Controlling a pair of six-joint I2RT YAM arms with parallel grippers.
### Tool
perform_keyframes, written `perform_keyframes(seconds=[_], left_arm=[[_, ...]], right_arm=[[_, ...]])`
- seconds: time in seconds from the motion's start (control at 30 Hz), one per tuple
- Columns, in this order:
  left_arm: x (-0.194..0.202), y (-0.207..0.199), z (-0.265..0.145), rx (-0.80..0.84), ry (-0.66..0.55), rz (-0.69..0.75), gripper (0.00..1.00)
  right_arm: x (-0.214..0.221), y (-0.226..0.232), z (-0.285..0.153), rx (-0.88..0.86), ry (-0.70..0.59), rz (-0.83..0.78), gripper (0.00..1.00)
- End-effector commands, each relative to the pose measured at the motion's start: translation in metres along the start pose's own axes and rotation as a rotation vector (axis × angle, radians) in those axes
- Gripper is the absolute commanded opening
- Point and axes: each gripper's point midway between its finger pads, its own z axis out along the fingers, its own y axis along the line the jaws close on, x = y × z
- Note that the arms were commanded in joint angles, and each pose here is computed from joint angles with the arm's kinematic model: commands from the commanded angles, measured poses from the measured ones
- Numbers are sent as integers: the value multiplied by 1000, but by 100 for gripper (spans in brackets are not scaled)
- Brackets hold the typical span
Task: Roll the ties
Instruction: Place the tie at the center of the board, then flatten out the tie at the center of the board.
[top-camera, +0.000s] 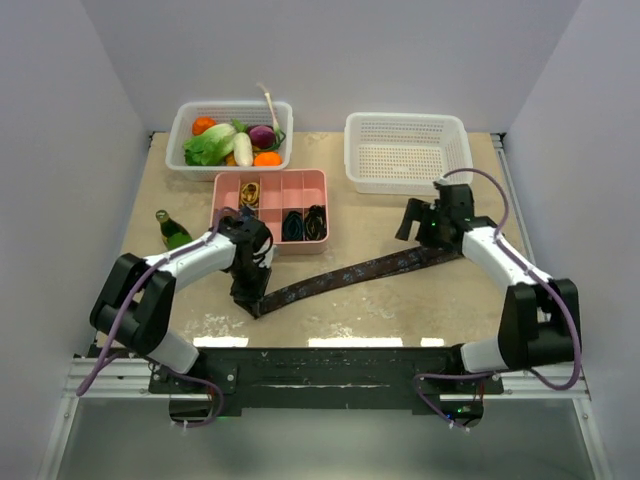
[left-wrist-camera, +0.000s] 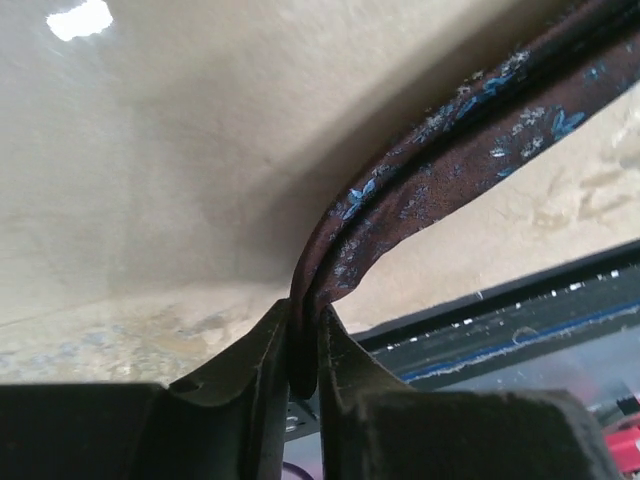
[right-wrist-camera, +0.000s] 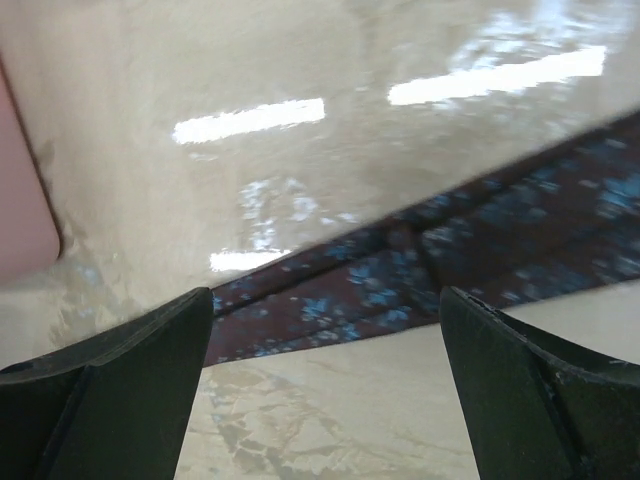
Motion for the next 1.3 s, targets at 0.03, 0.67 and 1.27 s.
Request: perform_keyframes(seconds=[0.03,0.67,1.27], left_arm=[[-33,19,-19,-173,-58,-19,27],[-115,7,-53,-199,-322,14,43],[-48,-61,-27,60,-190,306,0]], right_arm=[[-1,45,14,-24,54,-213,99],[47,105,78,-61,191,-437,98],[101,61,70,63,398,-396,87]])
